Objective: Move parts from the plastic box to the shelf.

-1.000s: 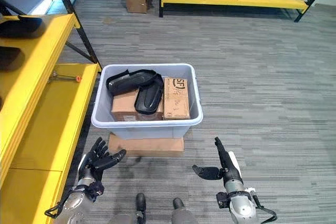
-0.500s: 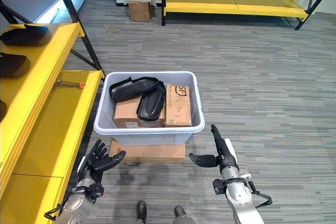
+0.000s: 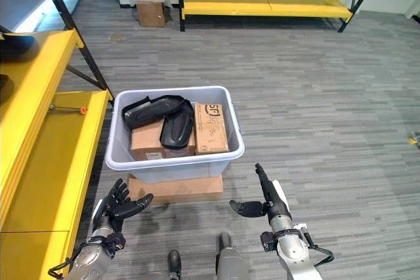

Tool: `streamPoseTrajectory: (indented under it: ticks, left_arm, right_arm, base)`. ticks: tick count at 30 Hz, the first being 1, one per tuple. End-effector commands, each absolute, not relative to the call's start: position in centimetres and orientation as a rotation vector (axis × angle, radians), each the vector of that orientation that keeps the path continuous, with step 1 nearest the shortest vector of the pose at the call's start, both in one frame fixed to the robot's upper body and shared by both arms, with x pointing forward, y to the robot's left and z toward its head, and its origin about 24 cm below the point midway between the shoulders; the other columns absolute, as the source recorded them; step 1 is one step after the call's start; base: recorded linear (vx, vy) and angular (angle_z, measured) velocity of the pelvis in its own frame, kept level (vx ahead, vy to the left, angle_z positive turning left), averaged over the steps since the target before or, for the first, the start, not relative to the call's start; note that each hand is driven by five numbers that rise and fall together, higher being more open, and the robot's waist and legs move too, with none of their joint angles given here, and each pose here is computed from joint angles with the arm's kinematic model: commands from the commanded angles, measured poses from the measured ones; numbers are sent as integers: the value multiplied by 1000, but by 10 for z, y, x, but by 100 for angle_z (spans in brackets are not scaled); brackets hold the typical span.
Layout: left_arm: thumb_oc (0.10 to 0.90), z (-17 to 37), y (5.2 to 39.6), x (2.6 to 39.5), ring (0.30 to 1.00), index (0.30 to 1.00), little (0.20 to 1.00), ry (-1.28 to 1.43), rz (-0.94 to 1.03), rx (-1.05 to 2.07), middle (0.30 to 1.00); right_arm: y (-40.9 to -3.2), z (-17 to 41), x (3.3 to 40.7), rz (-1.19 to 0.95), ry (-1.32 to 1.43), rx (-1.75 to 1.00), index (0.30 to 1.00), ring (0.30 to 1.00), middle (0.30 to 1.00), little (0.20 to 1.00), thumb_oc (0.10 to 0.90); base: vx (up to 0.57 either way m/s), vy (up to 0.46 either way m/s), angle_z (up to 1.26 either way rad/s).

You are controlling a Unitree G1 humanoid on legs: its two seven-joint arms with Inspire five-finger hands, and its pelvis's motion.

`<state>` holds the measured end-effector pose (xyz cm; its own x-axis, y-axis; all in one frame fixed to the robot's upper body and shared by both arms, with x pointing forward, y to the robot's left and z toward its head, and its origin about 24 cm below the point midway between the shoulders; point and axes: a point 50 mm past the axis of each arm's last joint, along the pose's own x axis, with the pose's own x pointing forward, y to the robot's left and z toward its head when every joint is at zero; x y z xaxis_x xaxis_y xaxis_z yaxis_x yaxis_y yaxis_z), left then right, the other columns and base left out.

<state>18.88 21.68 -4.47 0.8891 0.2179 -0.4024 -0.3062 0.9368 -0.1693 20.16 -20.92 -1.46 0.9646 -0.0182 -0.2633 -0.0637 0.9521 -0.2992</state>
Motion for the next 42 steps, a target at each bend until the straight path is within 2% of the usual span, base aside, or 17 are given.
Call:
streamPoseTrajectory:
  ticks: [1,10,32,42]
  left_arm:
    - [900,-2,222,209,1000,1000,1000,141,233,-196,1000]
    - [900,-12,212,198,1000,1000,1000,192,208,-240,1000]
    - [900,-4,209,204,1000,1000,1000,155,202,-253,1000]
    - [900,-7,211,210,1000,1000,1000,152,245,-227,1000]
  right_arm:
    - [-210,38,226,30,-4,-355,1000,1000,1000,1000,900]
    - [-221,45,222,20,-17,-391,1000,1000,1000,1000,900]
    - [-222,69,231,25,-126,-436,1000,1000,1000,1000,900]
    - [-228,52,222,-51,-47,-410,1000,1000,1000,1000,900]
  base:
    - [159,-130,42]
    - [164,-141,21]
    - [32,-110,9]
    - [143,159,8]
